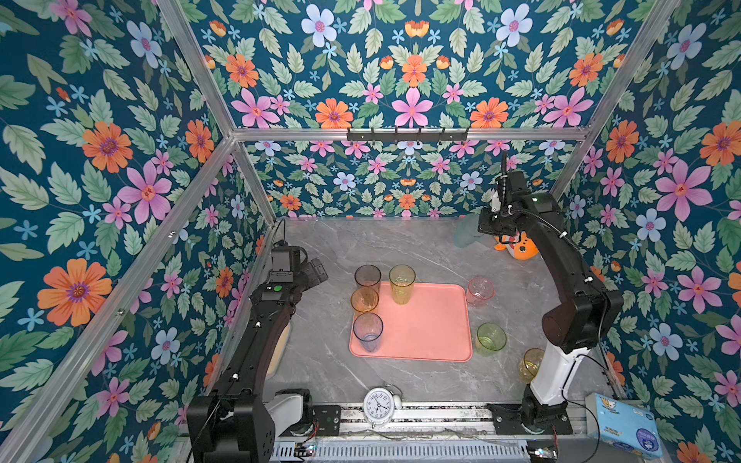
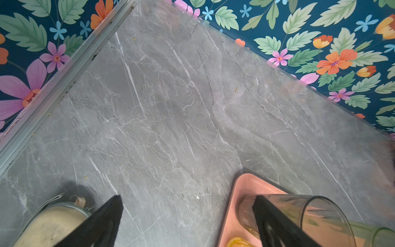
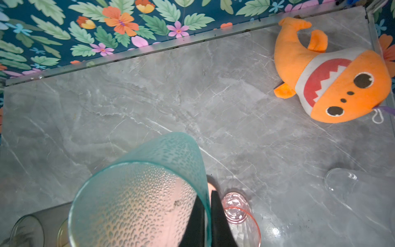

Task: Place the glasses into the tray
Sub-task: Place the glass on the tray.

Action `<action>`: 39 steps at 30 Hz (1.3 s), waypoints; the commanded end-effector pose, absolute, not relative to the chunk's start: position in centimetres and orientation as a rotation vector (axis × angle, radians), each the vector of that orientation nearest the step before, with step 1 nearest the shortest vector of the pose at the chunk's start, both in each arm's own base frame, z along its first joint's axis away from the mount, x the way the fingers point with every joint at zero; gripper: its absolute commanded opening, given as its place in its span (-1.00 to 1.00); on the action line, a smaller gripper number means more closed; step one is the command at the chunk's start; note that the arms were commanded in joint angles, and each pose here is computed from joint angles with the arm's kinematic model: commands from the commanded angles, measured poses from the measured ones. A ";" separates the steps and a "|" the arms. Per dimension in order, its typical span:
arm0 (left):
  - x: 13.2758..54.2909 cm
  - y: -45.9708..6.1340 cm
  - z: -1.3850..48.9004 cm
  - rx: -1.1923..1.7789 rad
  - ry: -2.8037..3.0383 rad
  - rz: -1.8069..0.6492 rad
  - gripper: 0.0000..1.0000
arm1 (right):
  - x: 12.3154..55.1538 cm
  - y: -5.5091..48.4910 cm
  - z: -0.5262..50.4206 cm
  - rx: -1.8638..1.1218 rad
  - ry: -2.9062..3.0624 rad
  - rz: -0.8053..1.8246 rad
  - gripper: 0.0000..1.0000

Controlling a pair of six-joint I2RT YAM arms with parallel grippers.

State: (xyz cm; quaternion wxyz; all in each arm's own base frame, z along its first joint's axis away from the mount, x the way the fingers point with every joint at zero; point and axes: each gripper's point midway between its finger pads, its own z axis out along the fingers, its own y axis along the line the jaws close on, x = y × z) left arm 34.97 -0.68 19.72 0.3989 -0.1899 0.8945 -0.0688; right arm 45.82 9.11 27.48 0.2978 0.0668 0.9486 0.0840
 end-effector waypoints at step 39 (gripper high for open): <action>35.1 -0.7 19.7 -0.474 2.245 -0.184 0.95 | 27.6 24.2 22.8 -0.488 2.656 0.241 -1.00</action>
